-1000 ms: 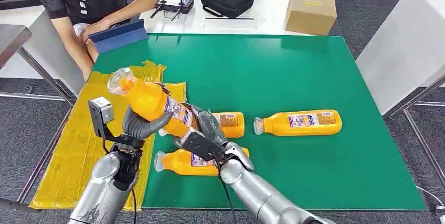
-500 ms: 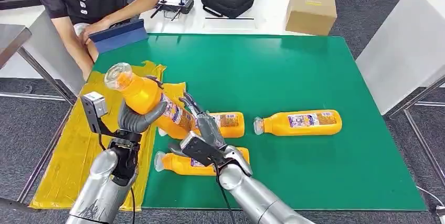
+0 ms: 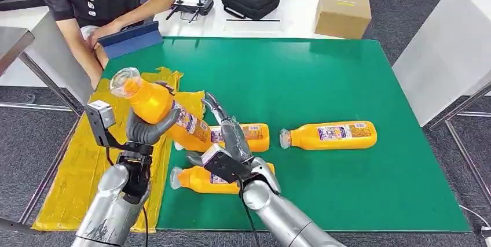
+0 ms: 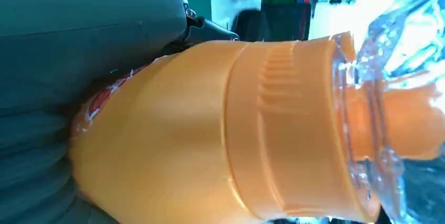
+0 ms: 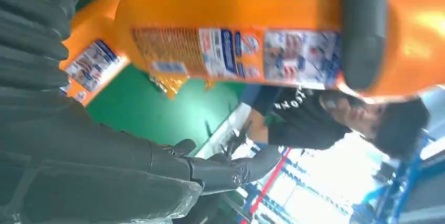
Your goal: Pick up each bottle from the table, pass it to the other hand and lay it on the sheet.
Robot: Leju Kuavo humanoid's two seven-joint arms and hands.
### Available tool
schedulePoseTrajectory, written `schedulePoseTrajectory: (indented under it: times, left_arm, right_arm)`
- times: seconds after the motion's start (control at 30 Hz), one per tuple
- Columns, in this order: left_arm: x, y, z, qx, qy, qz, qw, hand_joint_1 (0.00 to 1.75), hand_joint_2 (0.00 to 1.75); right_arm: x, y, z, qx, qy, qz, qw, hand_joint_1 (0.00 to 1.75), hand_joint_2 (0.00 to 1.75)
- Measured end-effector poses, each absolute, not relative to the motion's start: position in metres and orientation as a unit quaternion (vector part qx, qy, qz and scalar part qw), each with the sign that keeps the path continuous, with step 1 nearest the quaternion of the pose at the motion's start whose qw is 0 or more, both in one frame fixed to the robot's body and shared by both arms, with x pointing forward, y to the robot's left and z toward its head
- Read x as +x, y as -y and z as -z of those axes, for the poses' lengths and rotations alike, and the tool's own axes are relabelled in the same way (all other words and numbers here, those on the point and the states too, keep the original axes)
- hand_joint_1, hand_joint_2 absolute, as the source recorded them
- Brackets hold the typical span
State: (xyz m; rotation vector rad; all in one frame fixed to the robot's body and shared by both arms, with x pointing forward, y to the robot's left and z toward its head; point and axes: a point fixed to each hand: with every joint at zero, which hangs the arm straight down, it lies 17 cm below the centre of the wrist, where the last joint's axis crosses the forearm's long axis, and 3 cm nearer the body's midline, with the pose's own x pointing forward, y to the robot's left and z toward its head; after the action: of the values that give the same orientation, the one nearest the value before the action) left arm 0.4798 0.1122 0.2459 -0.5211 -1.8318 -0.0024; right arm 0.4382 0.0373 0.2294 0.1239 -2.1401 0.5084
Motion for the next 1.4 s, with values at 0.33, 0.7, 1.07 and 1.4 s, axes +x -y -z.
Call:
schedulePoseTrajectory:
  times: [0.33,0.7,1.07,1.4]
  left_arm:
    - [0.501,-0.176,-0.247,0.011,0.829,0.012,0.559,1.75,1.75]
    - [0.536,-0.266,-0.243,0.310,0.793,0.101,0.514,1.75,1.75]
    - [0.553,-0.290,-0.229,0.444,0.725,0.167,0.500,1.75,1.75]
    - [0.575,-0.311,-0.181,0.622,0.559,0.338,0.432,1.75,1.75]
  right_arm:
    - [0.436,0.012,-0.277,-0.054,0.904,-0.163,0.393,0.00,1.75]
    - [0.401,0.086,-0.299,-0.231,0.908,-0.190,0.293,0.00,1.75]
    - [0.384,0.112,-0.303,-0.315,0.889,-0.216,0.253,0.00,1.75]
    - [0.371,0.151,-0.290,-0.401,0.846,-0.263,0.232,0.00,1.75]
